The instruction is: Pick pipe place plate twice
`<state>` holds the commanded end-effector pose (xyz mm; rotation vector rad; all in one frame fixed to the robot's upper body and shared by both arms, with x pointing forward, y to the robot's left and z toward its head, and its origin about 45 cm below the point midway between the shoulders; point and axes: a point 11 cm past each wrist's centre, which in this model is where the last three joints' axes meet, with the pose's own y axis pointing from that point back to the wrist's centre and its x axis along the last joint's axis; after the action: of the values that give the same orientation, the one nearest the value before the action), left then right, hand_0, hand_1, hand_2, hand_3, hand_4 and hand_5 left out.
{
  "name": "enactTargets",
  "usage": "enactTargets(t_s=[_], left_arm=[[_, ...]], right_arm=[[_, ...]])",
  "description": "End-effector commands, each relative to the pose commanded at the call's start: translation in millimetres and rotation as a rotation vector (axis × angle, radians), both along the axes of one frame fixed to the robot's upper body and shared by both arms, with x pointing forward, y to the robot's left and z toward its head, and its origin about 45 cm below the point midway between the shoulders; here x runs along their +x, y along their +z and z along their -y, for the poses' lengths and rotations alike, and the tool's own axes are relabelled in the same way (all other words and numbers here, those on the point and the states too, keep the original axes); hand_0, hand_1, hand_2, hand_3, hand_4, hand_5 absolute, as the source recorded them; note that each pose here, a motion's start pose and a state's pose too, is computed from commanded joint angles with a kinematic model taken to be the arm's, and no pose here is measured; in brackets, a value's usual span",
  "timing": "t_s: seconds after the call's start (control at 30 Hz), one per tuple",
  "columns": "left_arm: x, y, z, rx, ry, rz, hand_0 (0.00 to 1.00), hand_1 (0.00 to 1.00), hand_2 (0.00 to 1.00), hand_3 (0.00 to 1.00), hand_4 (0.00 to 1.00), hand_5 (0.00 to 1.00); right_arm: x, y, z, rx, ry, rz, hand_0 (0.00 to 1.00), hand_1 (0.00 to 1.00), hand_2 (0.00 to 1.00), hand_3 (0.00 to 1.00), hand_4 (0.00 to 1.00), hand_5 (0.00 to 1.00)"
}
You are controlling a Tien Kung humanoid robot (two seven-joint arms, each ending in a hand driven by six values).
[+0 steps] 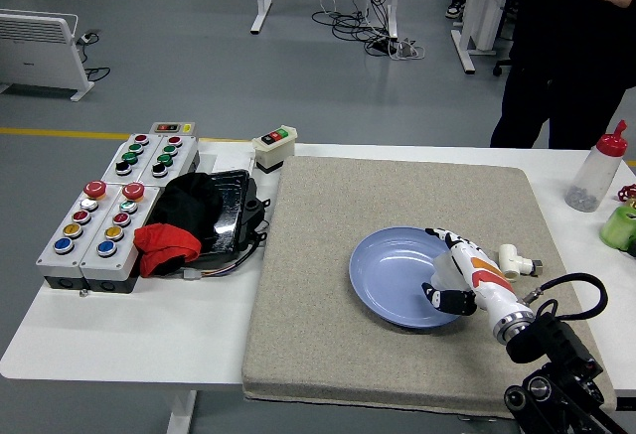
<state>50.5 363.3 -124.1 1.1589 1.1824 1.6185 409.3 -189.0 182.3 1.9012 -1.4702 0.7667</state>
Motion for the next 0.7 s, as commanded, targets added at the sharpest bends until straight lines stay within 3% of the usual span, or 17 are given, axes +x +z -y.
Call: enactTargets(t_s=[0.07,0.2,0.3,0.33,0.4,0.53,0.7], left_arm=[[-0.6,-0.1,0.0,0.0,0.0,-0.001,0.691,0.652,0.673,0.614,0.25,0.998],[-1.2,-0.2,0.3,0.0,-0.001,-0.004,0.691,0.653,0.673,0.613,0.25,0.998],[-1.7,-0.3,0.3,0.0,-0.001,-0.005,0.691,0.653,0.673,0.613,0.25,0.998],[-2.0,-0.3,0.3,0.0,-0.001,-0.005,0.691,0.652,0.673,0.614,0.25,0.998],[-2.5,-0.4,0.2,0.001,0.0,-0.007,0.691,0.652,0.673,0.614,0.25,0.998],[-3.7,-0.5,-0.1,0.001,-0.001,-0.01,0.691,0.652,0.673,0.614,0.25,0.998],[-4.0,-0.5,0.0,0.001,0.0,-0.01,0.691,0.652,0.673,0.613,0.25,0.998]], right_arm=[[-0.1,1.5,0.5,0.012,0.004,-0.002,0.998,0.983,0.998,0.998,0.82,0.22],[4.1,12.4,9.5,0.071,-0.046,0.062,0.998,0.963,0.998,0.99,0.823,0.238],[13.4,27.1,31.3,0.126,-0.139,0.137,0.998,0.963,0.998,0.99,0.823,0.238],[16.5,31.0,38.2,0.137,-0.161,0.153,0.998,0.939,0.998,0.928,0.78,0.243],[22.8,36.7,51.7,0.142,-0.198,0.169,0.998,0.939,0.998,0.928,0.78,0.243],[35.1,37.2,79.5,0.099,-0.257,0.138,0.998,0.939,0.998,0.928,0.78,0.243],[40.8,16.6,96.5,0.041,-0.262,0.015,0.998,0.924,0.998,0.907,0.769,0.24]])
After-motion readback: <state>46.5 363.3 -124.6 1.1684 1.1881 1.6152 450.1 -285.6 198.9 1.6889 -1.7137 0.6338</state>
